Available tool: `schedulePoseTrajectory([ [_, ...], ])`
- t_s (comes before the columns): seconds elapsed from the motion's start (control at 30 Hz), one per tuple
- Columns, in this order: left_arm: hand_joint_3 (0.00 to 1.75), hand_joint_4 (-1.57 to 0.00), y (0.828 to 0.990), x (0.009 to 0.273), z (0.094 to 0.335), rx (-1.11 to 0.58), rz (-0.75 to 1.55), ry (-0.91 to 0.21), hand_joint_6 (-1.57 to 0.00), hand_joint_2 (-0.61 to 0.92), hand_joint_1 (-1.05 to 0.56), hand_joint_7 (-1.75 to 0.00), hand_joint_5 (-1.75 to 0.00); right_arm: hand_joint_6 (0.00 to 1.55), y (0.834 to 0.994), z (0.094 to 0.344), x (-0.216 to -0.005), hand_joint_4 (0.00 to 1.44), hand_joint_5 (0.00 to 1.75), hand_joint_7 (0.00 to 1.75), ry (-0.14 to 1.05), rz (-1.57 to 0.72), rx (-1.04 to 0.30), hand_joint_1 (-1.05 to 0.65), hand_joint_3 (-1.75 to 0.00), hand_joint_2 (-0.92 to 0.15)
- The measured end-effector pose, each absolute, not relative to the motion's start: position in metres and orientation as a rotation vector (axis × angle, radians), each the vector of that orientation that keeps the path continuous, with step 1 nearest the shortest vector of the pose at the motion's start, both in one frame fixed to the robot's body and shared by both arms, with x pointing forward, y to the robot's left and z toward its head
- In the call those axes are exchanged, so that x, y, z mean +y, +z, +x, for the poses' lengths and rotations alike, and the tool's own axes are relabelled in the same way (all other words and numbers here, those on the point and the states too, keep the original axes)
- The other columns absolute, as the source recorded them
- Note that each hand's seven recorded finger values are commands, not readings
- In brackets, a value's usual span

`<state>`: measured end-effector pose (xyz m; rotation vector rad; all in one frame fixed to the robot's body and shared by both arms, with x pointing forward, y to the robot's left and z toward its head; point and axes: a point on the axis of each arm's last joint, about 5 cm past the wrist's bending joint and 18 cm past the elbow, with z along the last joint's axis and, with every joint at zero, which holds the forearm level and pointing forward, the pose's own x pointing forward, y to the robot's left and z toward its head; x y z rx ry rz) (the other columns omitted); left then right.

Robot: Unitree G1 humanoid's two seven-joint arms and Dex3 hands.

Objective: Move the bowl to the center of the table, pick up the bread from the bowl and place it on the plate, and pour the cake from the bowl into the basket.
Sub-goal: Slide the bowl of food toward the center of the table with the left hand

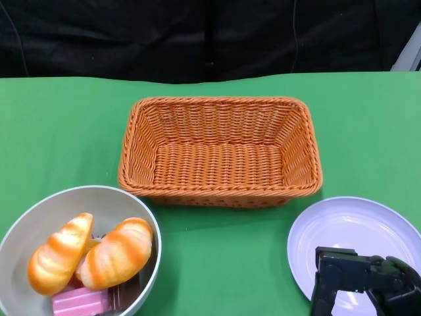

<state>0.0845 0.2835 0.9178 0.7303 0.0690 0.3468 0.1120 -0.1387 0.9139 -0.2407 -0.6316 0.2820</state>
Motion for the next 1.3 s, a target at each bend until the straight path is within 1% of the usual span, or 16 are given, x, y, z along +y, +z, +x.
schedulePoseTrajectory([
  [0.07, 0.46, 0.00, 0.918, 0.284, 0.085, 0.070, 0.731, 0.347, -0.14, 0.92, -0.68, -0.12, -0.39, 0.93, 0.914, 0.112, -0.139, 1.01, 1.75, 1.52, 0.282, -0.240, -0.632, 0.18, -1.75, -0.11],
  [0.1, 0.46, 0.00, 0.918, 0.284, 0.084, 0.071, 0.731, 0.347, -0.13, 0.92, -0.67, -0.11, -0.36, 0.93, 0.914, 0.112, -0.139, 1.01, 1.75, 1.52, 0.282, -0.240, -0.632, 0.18, -1.75, -0.11],
  [0.13, 0.46, 0.00, 0.917, 0.285, 0.086, 0.092, 0.676, 0.337, -0.10, 0.92, -0.64, -0.09, -0.30, 0.93, 0.914, 0.112, -0.139, 1.01, 1.75, 1.52, 0.280, -0.241, -0.631, 0.18, -1.75, -0.11],
  [0.17, 0.46, 0.00, 0.916, 0.287, 0.089, 0.136, 0.589, 0.320, -0.09, 0.92, -0.63, -0.08, -0.26, 0.93, 0.914, 0.112, -0.139, 1.01, 1.75, 1.52, 0.281, -0.241, -0.629, 0.18, -1.75, -0.11],
  [0.2, 0.52, 0.00, 0.913, 0.289, 0.092, 0.204, 0.485, 0.298, -0.04, 0.92, -0.60, -0.03, -0.13, 0.93, 0.914, 0.112, -0.139, 1.01, 1.75, 1.52, 0.280, -0.241, -0.630, 0.17, -1.75, -0.11],
  [0.3, 0.58, 0.00, 0.901, 0.292, 0.096, 0.384, 0.181, 0.214, 0.00, 0.92, -0.55, 0.00, -0.02, 0.93, 0.914, 0.111, -0.139, 1.01, 1.75, 1.52, 0.279, -0.241, -0.626, 0.17, -1.75, -0.12],
  [0.4, 0.61, 0.00, 0.894, 0.289, 0.103, 0.528, -0.077, 0.114, 0.00, 0.92, -0.54, 0.00, 0.00, 0.92, 0.914, 0.111, -0.139, 1.00, 1.75, 1.52, 0.278, -0.241, -0.622, 0.16, -1.75, -0.12],
  [0.47, 0.61, 0.00, 0.896, 0.286, 0.108, 0.607, -0.191, 0.034, 0.00, 0.92, -0.53, 0.00, 0.00, 0.92, 0.915, 0.110, -0.140, 1.00, 1.75, 1.52, 0.278, -0.242, -0.622, 0.16, -1.75, -0.13],
  [0.6, 0.66, 0.00, 0.902, 0.283, 0.122, 0.651, -0.307, -0.062, 0.00, 0.92, -0.55, 0.00, 0.00, 0.92, 0.916, 0.109, -0.141, 1.00, 1.75, 1.52, 0.279, -0.246, -0.625, 0.16, -1.75, -0.13],
  [0.67, 0.67, 0.00, 0.902, 0.281, 0.124, 0.666, -0.341, -0.090, 0.00, 0.92, -0.55, 0.00, 0.00, 0.92, 0.916, 0.109, -0.141, 1.00, 1.75, 1.52, 0.280, -0.246, -0.625, 0.16, -1.75, -0.13],
  [0.7, 0.71, 0.00, 0.902, 0.280, 0.125, 0.670, -0.356, -0.102, 0.00, 0.92, -0.56, 0.00, 0.00, 0.91, 0.916, 0.109, -0.141, 0.99, 1.75, 1.52, 0.279, -0.245, -0.624, 0.15, -1.75, -0.13],
  [0.8, 0.76, 0.00, 0.903, 0.276, 0.132, 0.679, -0.416, -0.146, 0.00, 0.92, -0.58, 0.00, 0.00, 0.91, 0.916, 0.109, -0.141, 0.99, 1.75, 1.52, 0.281, -0.246, -0.622, 0.15, -1.75, -0.13],
  [0.93, 0.78, 0.00, 0.901, 0.268, 0.136, 0.690, -0.498, -0.199, 0.00, 0.92, -0.60, 0.00, 0.00, 0.91, 0.916, 0.108, -0.141, 0.98, 1.75, 1.52, 0.280, -0.246, -0.621, 0.15, -1.75, -0.13],
  [1.03, 0.77, 0.00, 0.899, 0.262, 0.137, 0.696, -0.528, -0.214, 0.00, 0.92, -0.61, 0.00, 0.00, 0.91, 0.916, 0.108, -0.141, 0.98, 1.75, 1.52, 0.280, -0.245, -0.621, 0.15, -1.75, -0.13],
  [1.2, 0.76, 0.00, 0.899, 0.254, 0.140, 0.712, -0.552, -0.202, 0.00, 0.92, -0.62, 0.00, 0.00, 0.91, 0.916, 0.108, -0.141, 0.98, 1.75, 1.52, 0.279, -0.244, -0.621, 0.15, -1.75, -0.13],
  [1.3, 0.76, 0.00, 0.900, 0.246, 0.143, 0.716, -0.568, -0.215, 0.00, 0.92, -0.61, 0.00, 0.00, 0.90, 0.916, 0.108, -0.141, 0.98, 1.75, 1.52, 0.280, -0.245, -0.622, 0.15, -1.75, -0.12],
])
